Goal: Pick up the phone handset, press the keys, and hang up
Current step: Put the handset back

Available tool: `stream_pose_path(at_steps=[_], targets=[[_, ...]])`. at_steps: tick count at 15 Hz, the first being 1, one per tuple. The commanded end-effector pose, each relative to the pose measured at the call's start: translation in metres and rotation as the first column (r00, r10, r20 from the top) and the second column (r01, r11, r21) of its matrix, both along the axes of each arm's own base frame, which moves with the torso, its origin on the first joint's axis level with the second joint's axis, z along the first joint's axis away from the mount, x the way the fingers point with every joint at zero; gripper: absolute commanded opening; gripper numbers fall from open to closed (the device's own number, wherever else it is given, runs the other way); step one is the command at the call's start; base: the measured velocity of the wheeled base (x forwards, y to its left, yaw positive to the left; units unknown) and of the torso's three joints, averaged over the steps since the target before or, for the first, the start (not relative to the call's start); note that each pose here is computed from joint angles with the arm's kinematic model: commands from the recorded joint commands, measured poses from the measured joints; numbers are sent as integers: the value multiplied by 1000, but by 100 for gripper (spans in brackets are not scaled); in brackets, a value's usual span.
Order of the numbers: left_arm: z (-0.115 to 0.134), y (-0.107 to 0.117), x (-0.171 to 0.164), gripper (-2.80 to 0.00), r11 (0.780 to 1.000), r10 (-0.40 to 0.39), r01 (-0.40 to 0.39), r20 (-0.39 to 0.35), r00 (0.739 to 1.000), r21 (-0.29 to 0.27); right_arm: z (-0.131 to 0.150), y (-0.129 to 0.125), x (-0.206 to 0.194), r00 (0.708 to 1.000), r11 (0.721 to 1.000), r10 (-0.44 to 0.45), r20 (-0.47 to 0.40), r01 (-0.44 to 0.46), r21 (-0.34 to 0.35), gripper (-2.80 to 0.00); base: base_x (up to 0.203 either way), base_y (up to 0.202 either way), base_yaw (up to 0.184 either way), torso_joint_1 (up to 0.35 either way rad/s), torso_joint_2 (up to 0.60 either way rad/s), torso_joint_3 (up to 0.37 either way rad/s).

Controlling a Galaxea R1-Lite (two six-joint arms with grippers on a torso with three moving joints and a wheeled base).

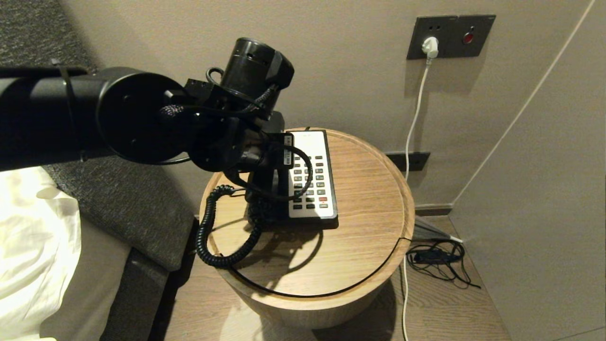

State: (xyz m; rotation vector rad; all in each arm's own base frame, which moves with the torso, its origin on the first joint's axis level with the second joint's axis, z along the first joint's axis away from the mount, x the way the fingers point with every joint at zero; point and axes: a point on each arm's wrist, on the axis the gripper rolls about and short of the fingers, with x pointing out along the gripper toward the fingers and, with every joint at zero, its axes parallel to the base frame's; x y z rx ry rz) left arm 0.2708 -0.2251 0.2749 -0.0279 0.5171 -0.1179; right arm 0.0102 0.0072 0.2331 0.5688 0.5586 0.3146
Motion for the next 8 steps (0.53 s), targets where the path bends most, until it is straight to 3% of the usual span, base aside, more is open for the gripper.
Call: stream_pose_path(at_steps=[1, 8], targets=[[-4, -2, 2, -280, 1000, 6, -6, -10, 1000, 1, -1, 0, 0, 1000, 1000, 1, -8, -1, 2, -280, 0, 0, 0, 0, 0, 0], [-18, -8, 6, -280, 1000, 17, -16, -50, 999, 8, -4, 1, 4, 1000, 1000, 2, -7, -2, 1, -280, 0, 0, 0, 0, 0, 0]])
